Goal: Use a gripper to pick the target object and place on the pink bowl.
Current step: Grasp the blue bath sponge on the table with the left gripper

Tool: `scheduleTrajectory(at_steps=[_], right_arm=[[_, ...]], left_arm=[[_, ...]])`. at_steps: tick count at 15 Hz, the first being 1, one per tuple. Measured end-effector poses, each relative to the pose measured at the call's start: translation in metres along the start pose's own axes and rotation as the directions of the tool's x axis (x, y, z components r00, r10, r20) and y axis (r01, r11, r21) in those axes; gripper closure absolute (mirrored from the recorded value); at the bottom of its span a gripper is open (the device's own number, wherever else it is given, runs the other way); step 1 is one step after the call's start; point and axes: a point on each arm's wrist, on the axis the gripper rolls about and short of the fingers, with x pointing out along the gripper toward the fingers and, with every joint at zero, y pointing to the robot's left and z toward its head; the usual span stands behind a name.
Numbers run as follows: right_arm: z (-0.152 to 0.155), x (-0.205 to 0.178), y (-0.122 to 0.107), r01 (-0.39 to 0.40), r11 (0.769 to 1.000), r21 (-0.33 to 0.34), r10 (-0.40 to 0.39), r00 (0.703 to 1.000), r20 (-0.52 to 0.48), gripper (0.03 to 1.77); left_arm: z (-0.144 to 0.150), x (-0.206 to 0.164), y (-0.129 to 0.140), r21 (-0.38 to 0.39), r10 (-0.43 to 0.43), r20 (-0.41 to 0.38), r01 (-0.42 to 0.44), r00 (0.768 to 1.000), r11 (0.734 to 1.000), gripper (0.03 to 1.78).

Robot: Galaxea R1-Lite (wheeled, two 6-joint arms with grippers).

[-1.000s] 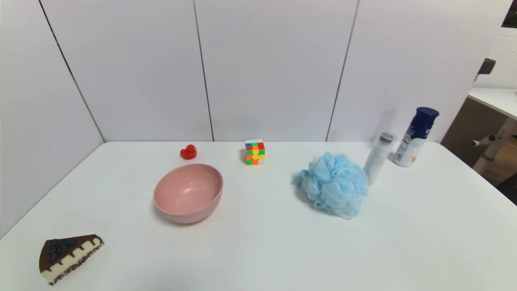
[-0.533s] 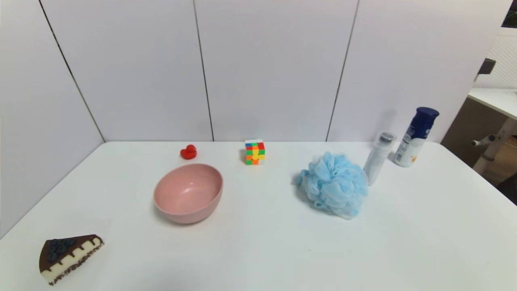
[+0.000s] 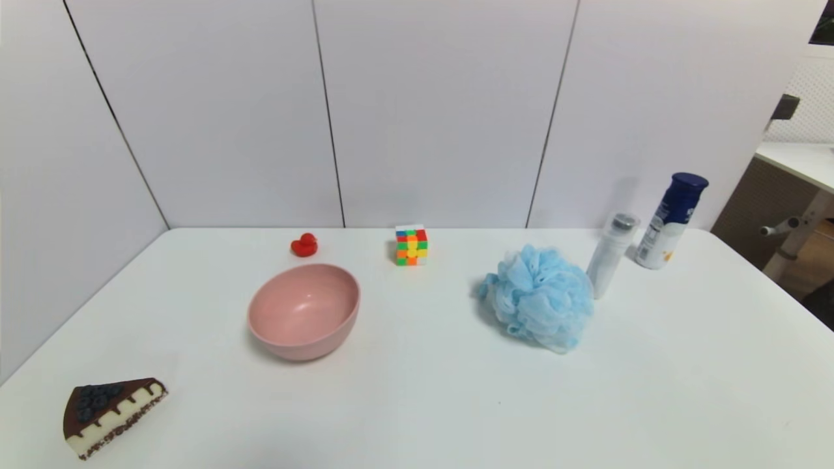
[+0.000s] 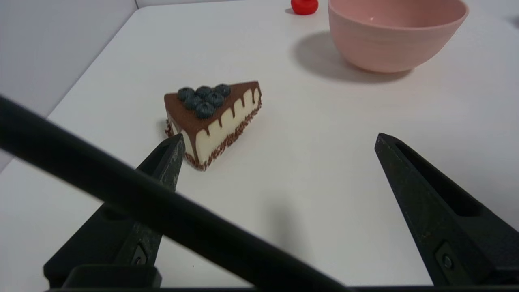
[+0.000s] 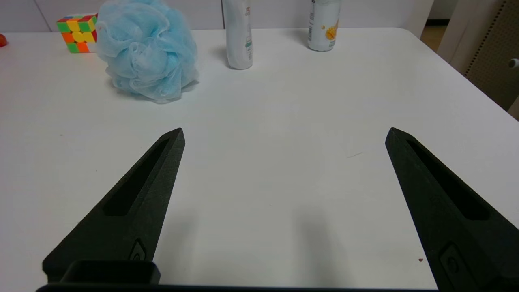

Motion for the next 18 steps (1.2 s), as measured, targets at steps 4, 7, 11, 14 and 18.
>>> scheduleTrajectory(at_steps=[4, 7, 11, 14, 18], right_arm=[[0.000, 0.000, 0.000, 0.000, 1.000, 0.000, 0.000, 1.000, 0.000, 0.09], [0.000, 0.000, 0.000, 0.000, 1.000, 0.000, 0.000, 1.000, 0.000, 0.09], [0.000, 0.000, 0.000, 0.000, 1.000, 0.000, 0.000, 1.000, 0.000, 0.09], [0.000, 0.000, 0.000, -0.001, 1.000, 0.000, 0.001, 1.000, 0.000, 0.09], [0.000, 0.000, 0.000, 0.000, 1.000, 0.000, 0.000, 1.000, 0.000, 0.09]], left_arm=[[0.051, 0.008, 0.002, 0.022, -0.040, 0.000, 0.040, 0.999, 0.999, 0.12], [0.098, 0.026, 0.002, 0.070, -0.109, -0.012, 0.110, 0.994, 0.992, 0.12], [0.155, 0.067, -0.006, 0.169, -0.227, -0.045, 0.231, 0.973, 0.958, 0.12], [0.191, 0.104, -0.025, 0.213, -0.350, -0.066, 0.356, 0.934, 0.910, 0.12], [0.228, 0.157, -0.071, 0.219, -0.509, -0.083, 0.514, 0.857, 0.830, 0.12]])
